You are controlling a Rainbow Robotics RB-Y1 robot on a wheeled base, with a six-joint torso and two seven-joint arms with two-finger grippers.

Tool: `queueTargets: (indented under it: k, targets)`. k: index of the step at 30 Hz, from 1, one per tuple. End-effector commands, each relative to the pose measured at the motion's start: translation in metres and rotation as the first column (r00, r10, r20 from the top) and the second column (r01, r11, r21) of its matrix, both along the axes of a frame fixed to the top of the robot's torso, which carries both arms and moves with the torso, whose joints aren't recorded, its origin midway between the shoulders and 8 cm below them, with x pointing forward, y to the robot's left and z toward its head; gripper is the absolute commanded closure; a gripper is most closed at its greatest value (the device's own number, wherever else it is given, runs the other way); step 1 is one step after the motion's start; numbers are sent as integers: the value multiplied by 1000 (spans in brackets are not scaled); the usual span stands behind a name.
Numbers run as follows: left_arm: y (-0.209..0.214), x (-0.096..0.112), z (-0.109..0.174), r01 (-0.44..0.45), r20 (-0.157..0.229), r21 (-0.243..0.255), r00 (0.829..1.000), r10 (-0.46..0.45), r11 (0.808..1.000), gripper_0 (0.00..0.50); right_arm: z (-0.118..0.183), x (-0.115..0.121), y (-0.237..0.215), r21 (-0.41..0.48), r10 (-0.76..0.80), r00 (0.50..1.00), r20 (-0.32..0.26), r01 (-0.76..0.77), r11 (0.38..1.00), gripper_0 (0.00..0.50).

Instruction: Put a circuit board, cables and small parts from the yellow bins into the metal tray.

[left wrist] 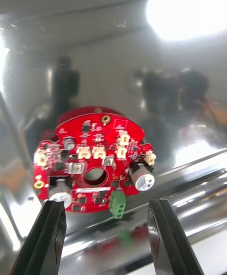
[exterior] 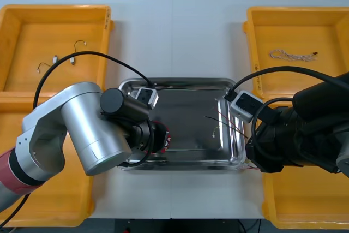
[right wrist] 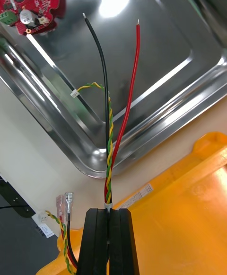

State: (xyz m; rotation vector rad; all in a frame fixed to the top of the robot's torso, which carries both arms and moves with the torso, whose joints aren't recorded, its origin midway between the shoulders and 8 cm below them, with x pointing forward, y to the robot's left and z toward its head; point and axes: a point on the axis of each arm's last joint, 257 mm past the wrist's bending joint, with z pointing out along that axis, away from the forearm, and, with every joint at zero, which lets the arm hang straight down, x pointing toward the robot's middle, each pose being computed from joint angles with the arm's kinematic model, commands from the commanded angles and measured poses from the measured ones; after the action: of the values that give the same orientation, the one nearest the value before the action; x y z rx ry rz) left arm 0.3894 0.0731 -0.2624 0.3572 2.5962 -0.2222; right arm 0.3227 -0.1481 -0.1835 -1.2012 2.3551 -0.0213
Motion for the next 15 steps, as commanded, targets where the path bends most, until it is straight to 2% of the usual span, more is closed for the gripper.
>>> queueTargets:
  k: [1, 6, 15]
  targets:
    - [18, 16, 43, -46, 53, -26, 997, 48, 999, 0, 6, -5, 22, -4, 103, 994, 24, -102, 995, 500]
    - [44, 21, 62, -73, 43, -10, 996, 73, 997, 0, 1, -5, 37, -48, 208, 978, 29, -206, 977, 500]
    - [87, 37, 98, -129, 48, -27, 990, 130, 991, 0, -8, 10, 57, -100, 346, 938, 24, -342, 934, 500]
